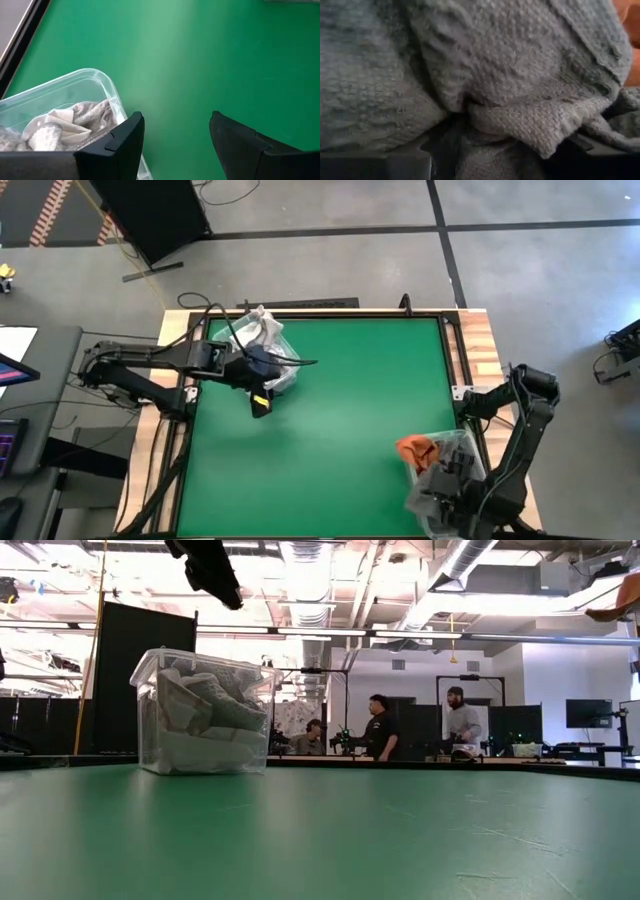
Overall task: Sort towels by color in basket
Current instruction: Adjust the gray towel into the bottom transparent bin
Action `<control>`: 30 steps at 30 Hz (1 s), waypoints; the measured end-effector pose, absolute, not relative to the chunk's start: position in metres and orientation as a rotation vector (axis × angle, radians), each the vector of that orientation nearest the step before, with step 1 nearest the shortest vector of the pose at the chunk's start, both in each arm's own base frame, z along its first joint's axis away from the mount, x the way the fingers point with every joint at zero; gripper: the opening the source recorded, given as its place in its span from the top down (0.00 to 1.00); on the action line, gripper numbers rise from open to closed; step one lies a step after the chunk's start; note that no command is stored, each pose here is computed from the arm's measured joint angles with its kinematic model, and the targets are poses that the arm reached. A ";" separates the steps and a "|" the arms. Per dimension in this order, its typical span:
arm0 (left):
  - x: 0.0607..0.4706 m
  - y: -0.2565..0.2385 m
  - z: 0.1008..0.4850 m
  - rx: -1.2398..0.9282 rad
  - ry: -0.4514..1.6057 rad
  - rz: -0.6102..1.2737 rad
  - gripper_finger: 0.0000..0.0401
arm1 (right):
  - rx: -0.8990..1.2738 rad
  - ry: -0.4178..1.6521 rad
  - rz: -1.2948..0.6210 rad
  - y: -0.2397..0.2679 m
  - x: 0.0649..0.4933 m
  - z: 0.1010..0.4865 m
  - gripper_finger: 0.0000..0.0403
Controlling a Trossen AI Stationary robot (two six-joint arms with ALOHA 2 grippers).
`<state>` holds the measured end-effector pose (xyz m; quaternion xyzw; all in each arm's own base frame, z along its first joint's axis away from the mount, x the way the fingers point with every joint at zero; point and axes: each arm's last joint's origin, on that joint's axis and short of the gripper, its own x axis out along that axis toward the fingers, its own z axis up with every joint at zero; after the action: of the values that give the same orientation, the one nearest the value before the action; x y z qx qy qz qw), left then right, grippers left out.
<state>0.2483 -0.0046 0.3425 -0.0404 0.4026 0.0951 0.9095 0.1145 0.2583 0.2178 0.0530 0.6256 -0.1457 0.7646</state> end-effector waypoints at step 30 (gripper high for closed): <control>0.246 -0.028 0.344 0.111 0.812 0.223 0.47 | 0.305 1.207 -0.175 0.202 0.111 0.317 0.34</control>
<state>0.2460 -0.0277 0.3436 0.0538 0.3940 0.1082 0.9111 0.1114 0.2024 0.3174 0.1425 0.5646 -0.0820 0.8088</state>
